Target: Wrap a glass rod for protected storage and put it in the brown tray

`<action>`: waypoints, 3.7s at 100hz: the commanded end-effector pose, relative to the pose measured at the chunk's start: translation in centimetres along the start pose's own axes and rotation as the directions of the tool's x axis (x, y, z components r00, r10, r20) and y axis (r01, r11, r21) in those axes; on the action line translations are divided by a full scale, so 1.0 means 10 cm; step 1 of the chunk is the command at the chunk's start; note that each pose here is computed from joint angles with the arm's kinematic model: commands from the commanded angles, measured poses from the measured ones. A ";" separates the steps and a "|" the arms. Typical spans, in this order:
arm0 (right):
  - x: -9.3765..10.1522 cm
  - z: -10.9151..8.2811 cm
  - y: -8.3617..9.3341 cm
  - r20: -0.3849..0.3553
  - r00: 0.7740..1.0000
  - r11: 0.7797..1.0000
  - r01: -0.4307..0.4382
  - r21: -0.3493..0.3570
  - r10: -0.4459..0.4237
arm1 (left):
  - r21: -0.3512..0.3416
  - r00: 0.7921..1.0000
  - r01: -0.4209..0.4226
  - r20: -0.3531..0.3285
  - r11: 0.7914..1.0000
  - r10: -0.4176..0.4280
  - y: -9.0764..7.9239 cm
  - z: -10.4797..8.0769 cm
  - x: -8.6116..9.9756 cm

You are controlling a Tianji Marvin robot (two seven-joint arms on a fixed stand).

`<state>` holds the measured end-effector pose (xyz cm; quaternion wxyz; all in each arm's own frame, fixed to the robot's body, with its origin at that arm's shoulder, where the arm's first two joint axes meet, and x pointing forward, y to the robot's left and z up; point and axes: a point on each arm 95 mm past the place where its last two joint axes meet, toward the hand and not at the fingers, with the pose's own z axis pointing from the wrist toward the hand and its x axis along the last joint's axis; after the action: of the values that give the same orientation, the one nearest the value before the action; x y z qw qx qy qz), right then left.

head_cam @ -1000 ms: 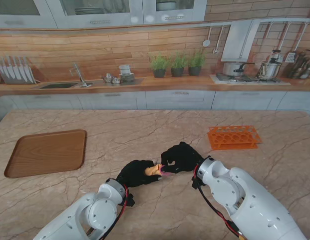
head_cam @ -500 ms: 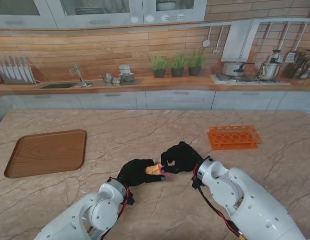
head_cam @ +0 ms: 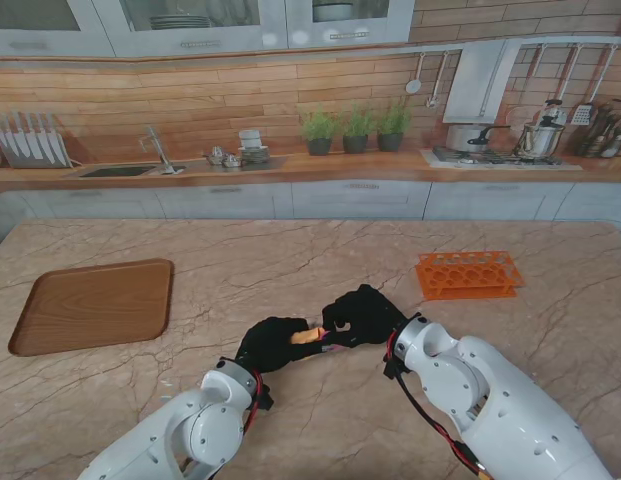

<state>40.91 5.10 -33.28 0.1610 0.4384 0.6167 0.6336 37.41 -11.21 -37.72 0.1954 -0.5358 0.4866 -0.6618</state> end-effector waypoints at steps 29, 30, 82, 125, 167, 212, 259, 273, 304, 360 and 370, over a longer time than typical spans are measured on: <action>0.06 -0.05 0.01 -0.021 0.999 0.997 -0.031 0.068 0.032 | 0.032 0.999 0.033 0.004 0.999 -0.033 0.02 -0.02 0.06; 0.06 -0.05 0.01 -0.021 0.999 0.997 -0.032 0.070 0.033 | 0.032 0.999 0.034 0.004 0.999 -0.034 0.02 -0.02 0.06; 0.03 -0.11 0.05 -0.031 0.998 0.994 -0.049 0.099 0.053 | 0.054 0.999 0.054 0.005 0.997 -0.054 0.00 -0.03 0.05; -0.06 -0.22 0.12 0.012 1.000 1.000 -0.016 -0.011 0.016 | 0.053 0.997 0.075 -0.036 0.996 -0.073 -0.04 -0.06 0.07; -0.08 -0.23 0.12 0.012 1.000 0.998 -0.021 -0.051 0.021 | 0.033 0.993 0.105 -0.052 0.994 -0.103 -0.03 -0.07 0.10; -0.05 -0.27 0.11 -0.017 0.997 0.990 0.071 -0.124 -0.074 | 0.060 0.995 0.098 -0.017 0.993 -0.098 -0.02 -0.04 0.08; -0.05 -0.29 0.09 -0.011 0.988 0.968 0.148 -0.202 -0.153 | 0.085 0.996 0.085 0.002 0.993 -0.086 -0.01 -0.04 0.07; -0.06 -0.29 0.09 -0.058 0.969 0.955 0.224 -0.197 -0.239 | 0.085 0.996 0.085 0.006 0.993 -0.086 -0.02 -0.04 0.07; -0.01 -0.20 0.08 -0.134 0.941 0.928 0.271 -0.257 -0.312 | 0.086 0.995 0.091 0.025 0.992 -0.093 -0.01 -0.03 0.08; 0.01 -0.06 0.01 -0.142 0.916 0.906 0.330 -0.263 -0.375 | 0.088 0.993 0.112 0.033 0.990 -0.116 -0.01 -0.03 0.10; 0.01 -0.04 0.01 -0.134 0.910 0.896 0.345 -0.279 -0.392 | 0.084 0.992 0.117 0.030 0.989 -0.120 -0.01 -0.04 0.10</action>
<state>40.48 4.82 -33.13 0.2734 0.2262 0.6165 0.7028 37.14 -11.37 -37.14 0.1948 -0.5652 0.4245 -0.6800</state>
